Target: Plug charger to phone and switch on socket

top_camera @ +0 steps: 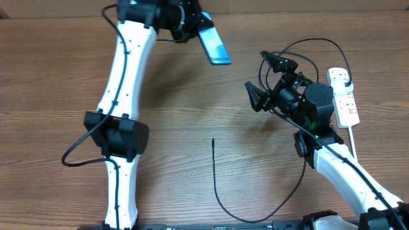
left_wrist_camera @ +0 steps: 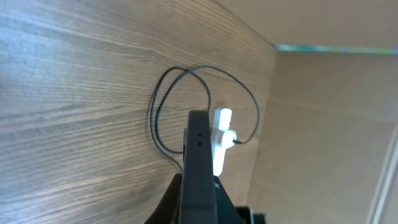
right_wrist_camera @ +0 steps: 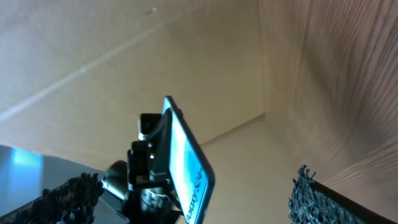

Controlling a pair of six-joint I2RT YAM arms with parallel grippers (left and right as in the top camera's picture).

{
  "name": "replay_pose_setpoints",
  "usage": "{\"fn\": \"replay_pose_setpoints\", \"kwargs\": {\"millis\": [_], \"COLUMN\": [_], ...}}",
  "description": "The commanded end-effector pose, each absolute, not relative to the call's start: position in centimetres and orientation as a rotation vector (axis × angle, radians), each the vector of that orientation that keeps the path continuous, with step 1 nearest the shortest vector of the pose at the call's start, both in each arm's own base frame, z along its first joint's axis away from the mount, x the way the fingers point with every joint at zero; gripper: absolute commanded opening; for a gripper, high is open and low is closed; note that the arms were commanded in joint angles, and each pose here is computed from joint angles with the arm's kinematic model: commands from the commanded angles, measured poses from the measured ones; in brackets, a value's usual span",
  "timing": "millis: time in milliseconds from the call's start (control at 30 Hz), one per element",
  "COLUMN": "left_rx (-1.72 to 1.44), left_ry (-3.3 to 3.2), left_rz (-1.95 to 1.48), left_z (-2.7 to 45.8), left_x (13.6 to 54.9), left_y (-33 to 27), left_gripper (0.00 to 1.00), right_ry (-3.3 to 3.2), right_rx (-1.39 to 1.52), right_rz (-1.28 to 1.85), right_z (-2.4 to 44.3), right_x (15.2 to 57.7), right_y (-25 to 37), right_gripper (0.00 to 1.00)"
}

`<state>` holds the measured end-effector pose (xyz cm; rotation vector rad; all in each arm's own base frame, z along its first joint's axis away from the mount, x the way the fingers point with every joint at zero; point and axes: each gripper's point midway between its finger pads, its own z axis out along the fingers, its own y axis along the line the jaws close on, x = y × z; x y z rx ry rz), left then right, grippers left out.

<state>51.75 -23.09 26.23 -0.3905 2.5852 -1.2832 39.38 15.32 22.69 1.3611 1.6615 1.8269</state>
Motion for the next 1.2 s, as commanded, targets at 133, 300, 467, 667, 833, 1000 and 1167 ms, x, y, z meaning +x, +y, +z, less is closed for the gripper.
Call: {"fn": "replay_pose_setpoints", "kwargs": {"millis": [133, 300, 467, 667, 833, 1000, 1167], "left_rx": [-0.047, 0.137, 0.283, 0.282, 0.269, 0.248, 0.243], "left_ry": [2.492, 2.418, 2.362, 2.354, 2.339, 2.34, 2.343], "left_rz": [-1.473, -1.503, -1.513, -1.501, -1.489, -1.489, -1.49], "left_z": [28.3, 29.1, 29.5, 29.5, 29.6, 29.6, 29.6], "left_x": [50.7, 50.2, 49.5, 49.8, 50.3, 50.5, 50.5], "left_y": [-21.8, -21.4, -21.7, -21.4, -20.5, -19.8, -19.7], "left_gripper": [0.04, 0.04, 0.04, 0.04, 0.04, 0.04, 0.04], "right_ry": [1.764, 1.811, 1.959, 2.159, 2.372, 2.575, 2.648], "right_rx": [0.875, 0.644, 0.516, 0.356, 0.241, 0.203, 0.159], "right_rz": [1.649, 1.551, 1.357, 1.097, 0.811, 0.53, 0.561], "right_z": [24.8, 25.9, 25.5, 25.1, 21.3, 17.2, 16.3], "right_x": [39.2, 39.1, 39.5, 38.7, 36.2, 32.5, 30.8], "right_y": [16.0, 16.7, 16.7, 16.1, 15.6, 14.6, 15.9], "right_gripper": [1.0, 1.0, 1.0, 1.0, 1.0, 1.0, 1.0]}}
